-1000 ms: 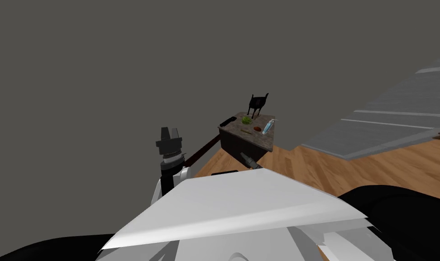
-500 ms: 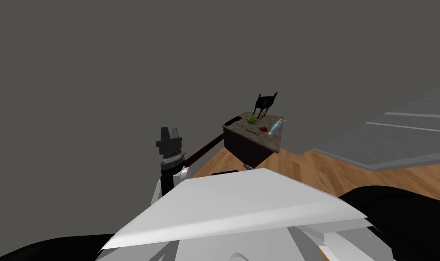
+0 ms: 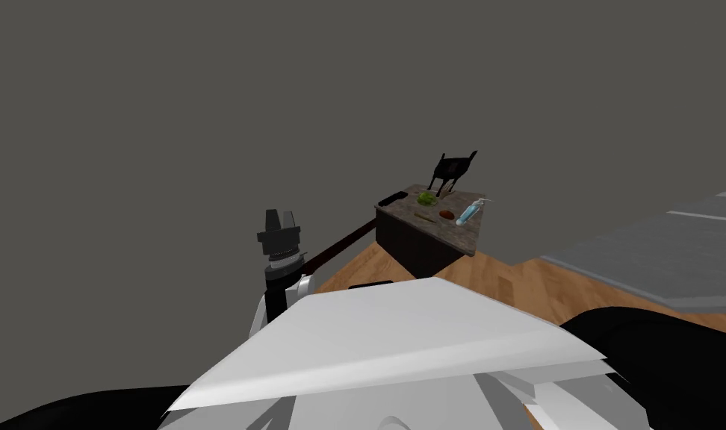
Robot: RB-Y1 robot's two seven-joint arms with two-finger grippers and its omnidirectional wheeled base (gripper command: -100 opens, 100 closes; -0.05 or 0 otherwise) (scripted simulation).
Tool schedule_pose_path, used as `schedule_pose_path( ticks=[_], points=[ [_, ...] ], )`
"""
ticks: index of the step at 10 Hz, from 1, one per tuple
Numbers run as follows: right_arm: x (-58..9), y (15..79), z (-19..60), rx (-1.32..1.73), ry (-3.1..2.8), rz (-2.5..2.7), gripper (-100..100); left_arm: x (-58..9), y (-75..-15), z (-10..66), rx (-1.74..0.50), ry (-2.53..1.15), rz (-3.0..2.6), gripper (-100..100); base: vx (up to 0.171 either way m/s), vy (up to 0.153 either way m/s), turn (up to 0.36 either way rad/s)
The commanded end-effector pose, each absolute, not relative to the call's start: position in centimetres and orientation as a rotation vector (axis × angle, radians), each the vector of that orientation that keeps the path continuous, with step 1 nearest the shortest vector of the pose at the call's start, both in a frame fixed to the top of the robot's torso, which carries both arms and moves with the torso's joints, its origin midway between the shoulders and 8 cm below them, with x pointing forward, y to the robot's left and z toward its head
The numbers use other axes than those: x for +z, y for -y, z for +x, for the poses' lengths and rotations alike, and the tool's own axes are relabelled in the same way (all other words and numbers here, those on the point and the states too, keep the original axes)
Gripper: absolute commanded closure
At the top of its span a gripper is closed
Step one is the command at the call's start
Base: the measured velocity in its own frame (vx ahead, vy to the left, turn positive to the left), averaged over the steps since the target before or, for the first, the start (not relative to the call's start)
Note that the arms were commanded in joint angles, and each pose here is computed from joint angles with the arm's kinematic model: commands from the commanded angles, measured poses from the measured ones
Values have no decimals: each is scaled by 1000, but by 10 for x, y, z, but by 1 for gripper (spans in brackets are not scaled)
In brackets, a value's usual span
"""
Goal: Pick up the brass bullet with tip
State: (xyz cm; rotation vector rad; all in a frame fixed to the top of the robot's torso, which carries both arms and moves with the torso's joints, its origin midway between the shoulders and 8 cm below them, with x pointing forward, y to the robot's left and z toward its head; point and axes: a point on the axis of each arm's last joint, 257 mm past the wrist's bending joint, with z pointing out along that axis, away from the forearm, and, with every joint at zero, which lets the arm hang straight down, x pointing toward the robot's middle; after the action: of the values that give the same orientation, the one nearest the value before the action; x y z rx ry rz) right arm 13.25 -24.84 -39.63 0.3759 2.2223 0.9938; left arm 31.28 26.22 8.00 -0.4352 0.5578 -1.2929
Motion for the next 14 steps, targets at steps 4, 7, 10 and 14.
schedule_pose_path(
  ticks=[4, 7, 10, 14],
  points=[
    [-434, 306, 64, 869, -2477, 296, -100, 80, -262, 313, -1293, -558, -435, 0, -11, 68, 192],
    [-451, 359, 9, 761, -2664, 242, -100, 80, -262, 313, -1293, -558, -435, 0, -9, 65, 209],
    [-453, 406, -22, 662, -2788, 190, -100, 80, -262, 313, -1293, -558, -435, 0, 9, 54, 175],
    [-447, 470, -65, 519, -2946, 150, -100, 80, -262, 313, -1293, -558, -435, 0, 14, 39, 169]
  ],
)
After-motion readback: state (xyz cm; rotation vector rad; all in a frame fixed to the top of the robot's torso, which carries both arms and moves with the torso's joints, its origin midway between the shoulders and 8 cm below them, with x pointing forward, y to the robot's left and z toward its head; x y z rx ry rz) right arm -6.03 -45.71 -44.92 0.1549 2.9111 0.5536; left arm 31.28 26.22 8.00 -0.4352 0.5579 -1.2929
